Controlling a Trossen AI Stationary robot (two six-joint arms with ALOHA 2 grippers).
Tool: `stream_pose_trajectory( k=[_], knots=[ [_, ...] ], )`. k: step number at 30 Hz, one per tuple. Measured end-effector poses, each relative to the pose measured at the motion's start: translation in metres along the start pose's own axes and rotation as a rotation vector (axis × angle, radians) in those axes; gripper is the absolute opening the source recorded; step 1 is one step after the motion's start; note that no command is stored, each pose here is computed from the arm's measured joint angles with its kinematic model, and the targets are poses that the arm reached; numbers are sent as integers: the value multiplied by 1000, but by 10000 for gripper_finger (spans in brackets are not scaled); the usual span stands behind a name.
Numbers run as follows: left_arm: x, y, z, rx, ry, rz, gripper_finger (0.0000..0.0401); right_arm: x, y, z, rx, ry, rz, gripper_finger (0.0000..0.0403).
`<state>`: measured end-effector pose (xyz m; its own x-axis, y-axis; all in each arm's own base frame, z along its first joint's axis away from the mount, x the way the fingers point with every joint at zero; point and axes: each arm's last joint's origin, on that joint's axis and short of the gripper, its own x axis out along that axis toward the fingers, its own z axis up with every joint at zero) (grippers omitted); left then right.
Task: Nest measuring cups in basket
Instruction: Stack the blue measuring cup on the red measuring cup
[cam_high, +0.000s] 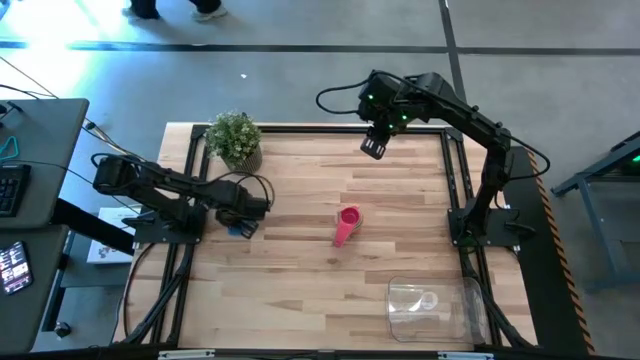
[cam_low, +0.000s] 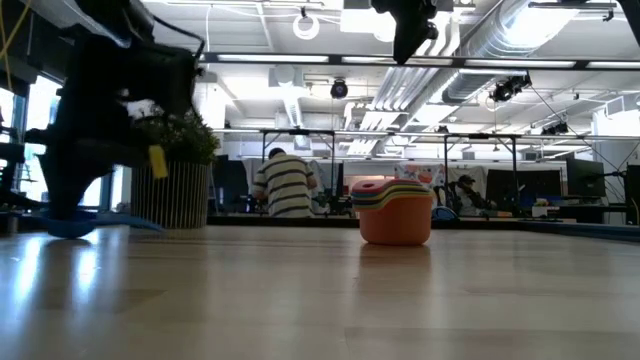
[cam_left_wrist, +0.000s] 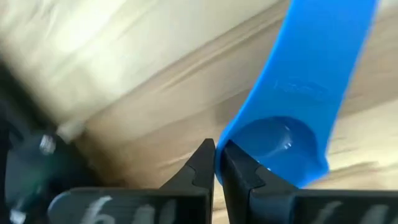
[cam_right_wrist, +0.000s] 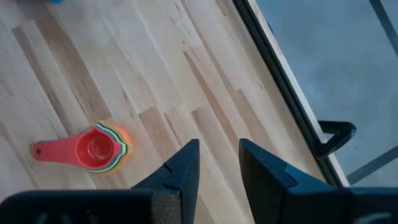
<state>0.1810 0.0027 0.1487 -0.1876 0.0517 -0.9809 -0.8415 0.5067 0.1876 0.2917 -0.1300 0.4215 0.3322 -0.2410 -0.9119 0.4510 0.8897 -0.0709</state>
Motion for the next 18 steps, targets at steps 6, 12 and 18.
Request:
stream_pose_trajectory(
  k=[6, 12, 18],
  knots=[
    [-28, -14, 12, 195, -106, -62, 4, -1, 9, -3, 52, 23, 18, 103],
    [-65, -27, 23, 415, -239, -118, 3, -3, 29, -4, 88, 36, 134, 103],
    [-105, -37, 31, 645, -365, -178, 3, -6, 54, -8, 146, 58, 204, 103]
  ],
)
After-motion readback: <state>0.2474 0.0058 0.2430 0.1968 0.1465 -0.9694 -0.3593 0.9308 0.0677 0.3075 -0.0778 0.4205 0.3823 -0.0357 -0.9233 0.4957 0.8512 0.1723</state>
